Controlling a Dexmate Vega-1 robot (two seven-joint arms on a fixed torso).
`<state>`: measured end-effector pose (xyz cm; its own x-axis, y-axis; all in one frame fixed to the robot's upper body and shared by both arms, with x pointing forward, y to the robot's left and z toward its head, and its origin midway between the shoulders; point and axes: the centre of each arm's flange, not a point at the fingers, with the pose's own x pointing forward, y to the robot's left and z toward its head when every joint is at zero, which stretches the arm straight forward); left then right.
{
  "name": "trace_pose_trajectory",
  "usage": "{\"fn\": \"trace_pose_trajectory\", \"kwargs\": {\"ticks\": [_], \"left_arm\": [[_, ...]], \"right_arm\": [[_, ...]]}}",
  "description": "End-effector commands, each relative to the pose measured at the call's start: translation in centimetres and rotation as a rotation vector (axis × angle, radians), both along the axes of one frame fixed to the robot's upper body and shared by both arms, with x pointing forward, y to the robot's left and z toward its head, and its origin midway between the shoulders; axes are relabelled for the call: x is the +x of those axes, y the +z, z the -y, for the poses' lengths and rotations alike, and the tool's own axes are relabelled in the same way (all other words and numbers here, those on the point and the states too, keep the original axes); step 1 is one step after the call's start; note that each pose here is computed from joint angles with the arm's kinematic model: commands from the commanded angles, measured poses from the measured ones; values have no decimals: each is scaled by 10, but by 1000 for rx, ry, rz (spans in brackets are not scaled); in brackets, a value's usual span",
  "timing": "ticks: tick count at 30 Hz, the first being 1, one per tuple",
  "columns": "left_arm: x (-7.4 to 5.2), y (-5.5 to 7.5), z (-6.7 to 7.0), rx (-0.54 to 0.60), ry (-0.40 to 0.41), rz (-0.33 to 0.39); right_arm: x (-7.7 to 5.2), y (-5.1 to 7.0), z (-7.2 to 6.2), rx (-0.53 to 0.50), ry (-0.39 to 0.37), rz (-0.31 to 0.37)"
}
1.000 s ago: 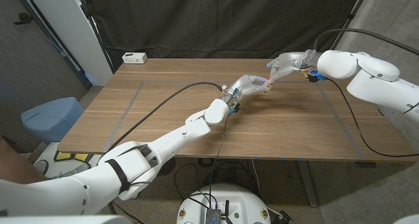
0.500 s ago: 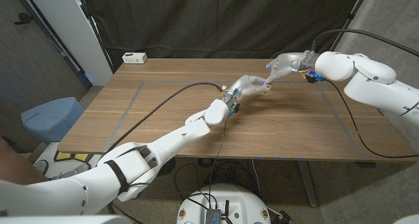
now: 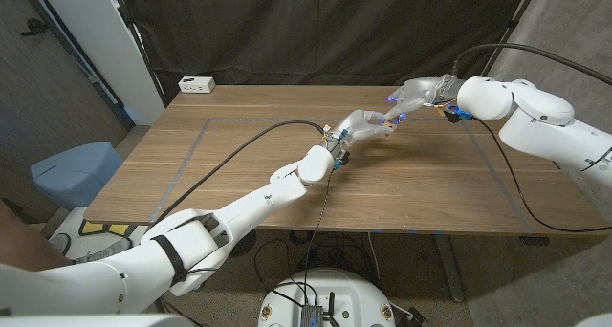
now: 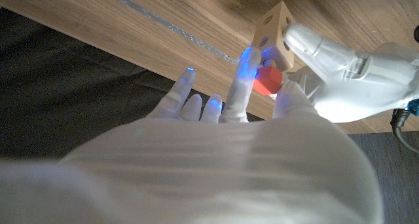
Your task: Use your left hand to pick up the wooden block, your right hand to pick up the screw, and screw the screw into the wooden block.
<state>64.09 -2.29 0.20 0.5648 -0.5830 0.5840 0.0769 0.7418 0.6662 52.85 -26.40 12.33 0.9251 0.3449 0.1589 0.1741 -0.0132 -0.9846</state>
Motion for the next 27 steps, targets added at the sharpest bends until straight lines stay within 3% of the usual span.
{"fn": "trace_pose_trajectory", "kwargs": {"ticks": [1, 27], "left_arm": [[-1, 0, -1, -1, 2, 5], [3, 0, -3, -10, 4, -2]], "right_arm": [[0, 1, -3, -37, -33, 25], [5, 0, -7, -33, -71, 72]]}}
